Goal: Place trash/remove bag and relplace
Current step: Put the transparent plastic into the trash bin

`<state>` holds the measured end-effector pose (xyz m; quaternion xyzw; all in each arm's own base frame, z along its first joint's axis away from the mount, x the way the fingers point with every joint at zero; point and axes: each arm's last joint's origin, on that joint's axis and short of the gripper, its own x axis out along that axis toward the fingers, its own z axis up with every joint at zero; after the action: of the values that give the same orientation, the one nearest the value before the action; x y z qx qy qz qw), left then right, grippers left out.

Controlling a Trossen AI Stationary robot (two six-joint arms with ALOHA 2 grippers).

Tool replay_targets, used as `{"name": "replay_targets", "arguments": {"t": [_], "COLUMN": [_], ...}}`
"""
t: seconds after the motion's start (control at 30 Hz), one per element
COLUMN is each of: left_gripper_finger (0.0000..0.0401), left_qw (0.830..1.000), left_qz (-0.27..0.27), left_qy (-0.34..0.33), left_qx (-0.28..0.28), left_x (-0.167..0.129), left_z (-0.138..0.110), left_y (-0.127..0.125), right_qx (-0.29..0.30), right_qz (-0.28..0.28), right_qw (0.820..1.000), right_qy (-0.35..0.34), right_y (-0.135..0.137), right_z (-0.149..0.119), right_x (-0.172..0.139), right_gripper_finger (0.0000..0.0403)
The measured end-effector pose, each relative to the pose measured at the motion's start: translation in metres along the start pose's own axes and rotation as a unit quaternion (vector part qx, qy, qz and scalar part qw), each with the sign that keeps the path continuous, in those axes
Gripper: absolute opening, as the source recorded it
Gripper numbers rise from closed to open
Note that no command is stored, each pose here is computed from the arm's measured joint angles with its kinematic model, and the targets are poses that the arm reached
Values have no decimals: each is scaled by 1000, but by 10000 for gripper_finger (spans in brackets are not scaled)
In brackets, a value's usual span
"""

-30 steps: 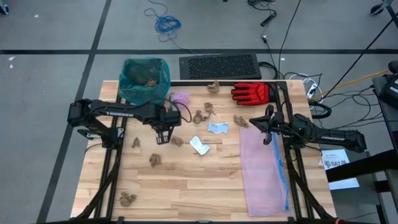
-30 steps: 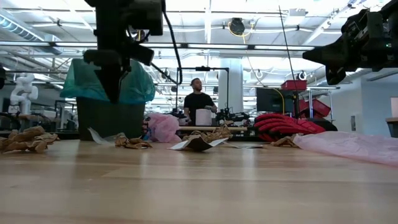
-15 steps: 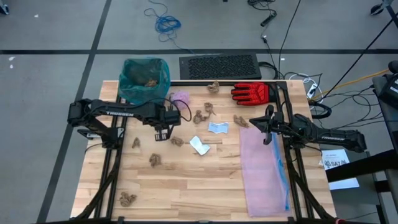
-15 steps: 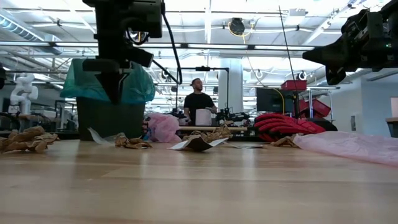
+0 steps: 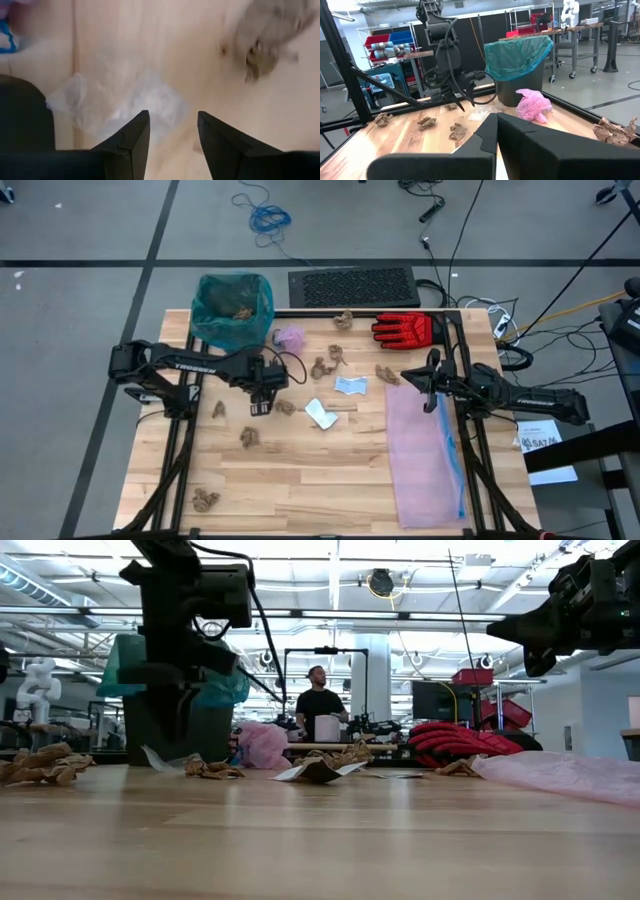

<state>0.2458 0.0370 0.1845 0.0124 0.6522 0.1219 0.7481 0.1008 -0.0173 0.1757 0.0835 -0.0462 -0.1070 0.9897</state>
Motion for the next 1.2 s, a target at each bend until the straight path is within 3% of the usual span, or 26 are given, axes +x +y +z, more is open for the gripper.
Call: {"name": "replay_targets", "arguments": {"t": [0.27,0.67,0.77,0.9,1.2], "left_gripper_finger": [162,156,119,21,1], "left_qw": [999,998,998,998,999], "left_qz": [-23,-14,-13,-9,-2], "left_qy": [21,61,64,59,39], "left_qx": [-15,-16,-19,-27,-15], "left_x": [14,46,48,46,27], "left_z": [-4,4,4,5,22], "left_y": [-3,-6,-6,-6,-10], "right_qx": [0,0,0,-1,-5], "right_qz": [0,0,0,-1,-2], "right_qw": [1000,1000,1000,1000,1000], "right_qy": [-1,-1,-1,-2,-2], "right_y": [0,0,0,0,0], "right_z": [0,0,0,0,0], "right_x": [0,0,0,0,0], "right_gripper_finger": [0,0,0,0,0]}}
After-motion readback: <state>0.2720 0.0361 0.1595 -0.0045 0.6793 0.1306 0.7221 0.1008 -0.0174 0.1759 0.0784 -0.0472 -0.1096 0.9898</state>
